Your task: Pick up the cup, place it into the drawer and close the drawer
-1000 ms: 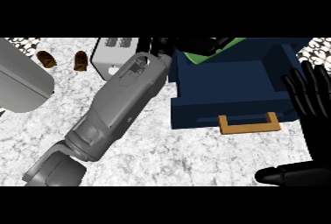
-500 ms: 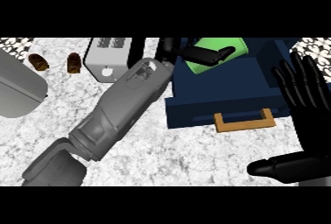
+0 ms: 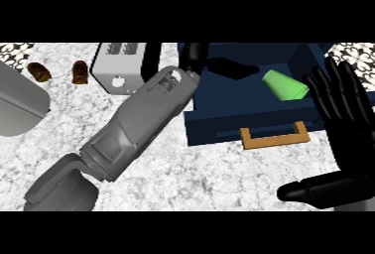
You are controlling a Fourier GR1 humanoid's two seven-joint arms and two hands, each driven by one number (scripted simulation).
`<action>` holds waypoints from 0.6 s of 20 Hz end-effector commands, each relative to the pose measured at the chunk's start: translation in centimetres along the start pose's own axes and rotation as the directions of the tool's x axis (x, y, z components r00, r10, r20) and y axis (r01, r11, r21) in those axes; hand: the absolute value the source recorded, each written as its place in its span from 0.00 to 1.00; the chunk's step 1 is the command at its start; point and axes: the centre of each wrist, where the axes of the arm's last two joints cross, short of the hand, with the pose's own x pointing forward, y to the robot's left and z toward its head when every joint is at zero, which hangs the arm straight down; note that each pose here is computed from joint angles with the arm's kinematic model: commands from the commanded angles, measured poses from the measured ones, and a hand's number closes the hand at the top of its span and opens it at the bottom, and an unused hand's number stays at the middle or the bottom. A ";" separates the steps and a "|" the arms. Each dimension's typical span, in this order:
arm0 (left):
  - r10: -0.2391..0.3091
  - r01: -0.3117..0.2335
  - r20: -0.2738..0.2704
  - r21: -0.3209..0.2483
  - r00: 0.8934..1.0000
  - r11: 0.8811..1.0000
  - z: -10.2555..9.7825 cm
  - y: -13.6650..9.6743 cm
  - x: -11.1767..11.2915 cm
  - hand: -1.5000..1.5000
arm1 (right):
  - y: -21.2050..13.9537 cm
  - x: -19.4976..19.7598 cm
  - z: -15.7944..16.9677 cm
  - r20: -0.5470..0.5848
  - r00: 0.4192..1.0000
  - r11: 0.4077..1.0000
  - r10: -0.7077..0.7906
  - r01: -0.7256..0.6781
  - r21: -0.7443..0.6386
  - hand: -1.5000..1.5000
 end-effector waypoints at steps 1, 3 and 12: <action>0.050 -0.050 0.011 0.000 0.999 0.999 0.3 -0.4 0.2 0.00 | -0.4 0.9 0.5 -0.004 1.000 1.000 -0.024 0.024 0.001 0.00; 0.120 -0.120 0.044 -0.014 0.992 0.993 0.9 -0.6 -0.3 0.00 | 0.2 -0.5 0.4 0.016 0.999 0.999 -0.051 0.051 -0.007 0.00; 0.330 -0.328 0.124 -0.033 0.936 0.944 -0.6 1.0 1.8 0.00 | -2.2 2.1 2.4 -0.026 0.998 0.999 -0.050 0.051 0.020 0.00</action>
